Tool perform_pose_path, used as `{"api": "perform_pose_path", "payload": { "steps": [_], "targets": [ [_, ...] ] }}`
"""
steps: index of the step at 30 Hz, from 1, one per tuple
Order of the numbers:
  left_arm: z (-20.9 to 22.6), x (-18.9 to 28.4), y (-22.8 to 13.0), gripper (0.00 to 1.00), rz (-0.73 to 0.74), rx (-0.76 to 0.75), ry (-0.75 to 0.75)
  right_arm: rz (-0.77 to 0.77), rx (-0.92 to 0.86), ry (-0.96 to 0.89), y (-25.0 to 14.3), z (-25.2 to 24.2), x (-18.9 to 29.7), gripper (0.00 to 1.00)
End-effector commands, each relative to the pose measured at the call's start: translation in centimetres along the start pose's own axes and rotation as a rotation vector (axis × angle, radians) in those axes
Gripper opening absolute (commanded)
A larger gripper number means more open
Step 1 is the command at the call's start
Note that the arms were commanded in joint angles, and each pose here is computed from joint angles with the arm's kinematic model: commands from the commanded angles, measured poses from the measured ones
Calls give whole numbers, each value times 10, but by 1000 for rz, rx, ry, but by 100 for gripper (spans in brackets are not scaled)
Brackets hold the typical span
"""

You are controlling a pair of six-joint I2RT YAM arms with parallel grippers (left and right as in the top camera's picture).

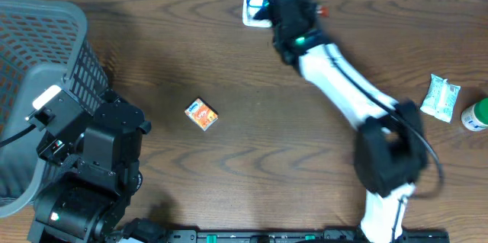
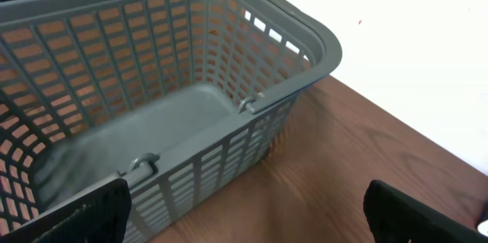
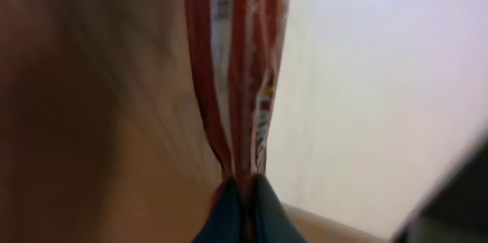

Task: Scan the item barcode
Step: 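Carry the snack bar right and release it beside the tissue pack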

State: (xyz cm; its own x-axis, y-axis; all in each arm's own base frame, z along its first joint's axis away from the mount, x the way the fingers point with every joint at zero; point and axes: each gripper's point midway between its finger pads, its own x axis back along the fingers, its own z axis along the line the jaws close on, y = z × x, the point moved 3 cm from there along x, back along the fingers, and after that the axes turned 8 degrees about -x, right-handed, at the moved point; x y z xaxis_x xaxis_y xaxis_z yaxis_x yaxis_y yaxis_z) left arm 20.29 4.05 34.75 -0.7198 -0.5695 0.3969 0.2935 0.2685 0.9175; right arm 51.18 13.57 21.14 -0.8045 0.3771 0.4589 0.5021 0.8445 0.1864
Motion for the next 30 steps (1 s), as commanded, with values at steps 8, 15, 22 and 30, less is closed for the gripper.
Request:
{"api": "perform_pose_path", "payload": {
  "steps": [8,15,22,30],
  "targets": [
    [3,2,5,98,-12,17,7,502,-754,164,-207,-27,-54,1],
    [3,2,5,98,-12,17,7,654,-1071,142,-320,-34,-86,1],
    [3,2,5,98,-12,17,7,707,-1301,98,-392,-20,-113,1],
    [3,2,5,98,-12,17,7,813,-1340,102,-434,23,-137,1]
  ]
}}
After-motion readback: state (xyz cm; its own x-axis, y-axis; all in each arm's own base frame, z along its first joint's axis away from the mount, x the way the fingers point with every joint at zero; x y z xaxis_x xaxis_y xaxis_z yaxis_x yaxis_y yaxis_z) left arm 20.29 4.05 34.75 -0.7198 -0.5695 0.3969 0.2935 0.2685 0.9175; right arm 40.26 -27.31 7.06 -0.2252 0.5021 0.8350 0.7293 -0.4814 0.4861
